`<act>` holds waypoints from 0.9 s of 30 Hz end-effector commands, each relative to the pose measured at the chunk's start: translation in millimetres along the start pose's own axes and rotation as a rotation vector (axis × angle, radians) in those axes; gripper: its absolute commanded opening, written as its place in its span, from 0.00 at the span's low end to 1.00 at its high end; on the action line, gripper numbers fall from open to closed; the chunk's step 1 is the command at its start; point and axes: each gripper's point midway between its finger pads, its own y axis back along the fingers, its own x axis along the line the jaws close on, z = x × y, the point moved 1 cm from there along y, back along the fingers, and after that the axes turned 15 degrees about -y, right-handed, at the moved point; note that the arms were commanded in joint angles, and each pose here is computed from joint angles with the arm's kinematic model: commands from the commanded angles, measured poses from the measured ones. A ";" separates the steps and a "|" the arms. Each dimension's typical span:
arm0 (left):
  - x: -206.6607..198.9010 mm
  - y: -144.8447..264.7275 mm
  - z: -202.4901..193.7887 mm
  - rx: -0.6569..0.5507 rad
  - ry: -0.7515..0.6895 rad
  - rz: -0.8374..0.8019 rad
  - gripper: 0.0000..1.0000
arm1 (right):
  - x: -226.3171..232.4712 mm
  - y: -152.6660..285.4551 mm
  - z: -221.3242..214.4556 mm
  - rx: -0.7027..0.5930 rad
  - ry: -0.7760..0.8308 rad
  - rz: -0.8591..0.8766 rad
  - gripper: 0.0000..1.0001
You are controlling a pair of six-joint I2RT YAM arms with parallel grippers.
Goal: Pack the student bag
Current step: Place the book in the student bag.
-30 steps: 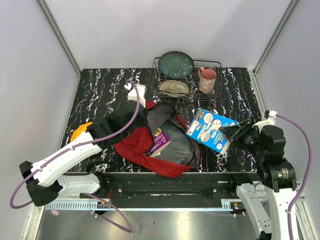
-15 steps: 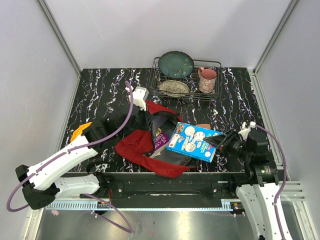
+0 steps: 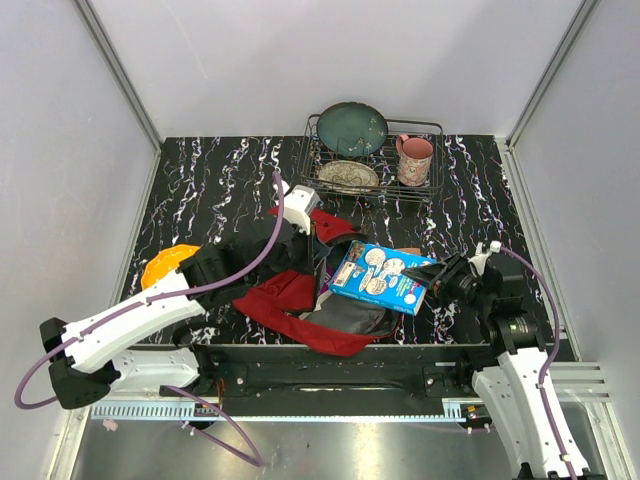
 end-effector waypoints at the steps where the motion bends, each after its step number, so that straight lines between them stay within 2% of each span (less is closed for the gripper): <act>1: -12.6 3.1 30.9 -0.112 0.048 -0.045 0.00 | 24.2 -0.7 -3.8 0.033 0.041 0.094 0.00; 3: -14.8 4.0 34.0 -0.119 0.045 -0.051 0.00 | 15.4 -0.5 5.9 -0.037 0.047 0.023 0.00; 6: -17.1 3.0 34.5 -0.117 0.041 -0.055 0.00 | 15.4 0.3 9.5 -0.068 0.032 0.037 0.00; 12: -18.0 2.1 34.7 -0.121 0.045 -0.053 0.00 | 8.7 -5.8 7.1 -0.025 -0.004 0.043 0.00; 20: -19.2 -2.5 32.4 -0.112 0.048 -0.051 0.00 | 12.6 -14.8 6.8 0.012 0.029 0.028 0.00; 27: -20.2 -5.0 32.3 -0.115 0.054 -0.048 0.00 | 18.4 -38.8 2.5 0.034 0.037 0.034 0.00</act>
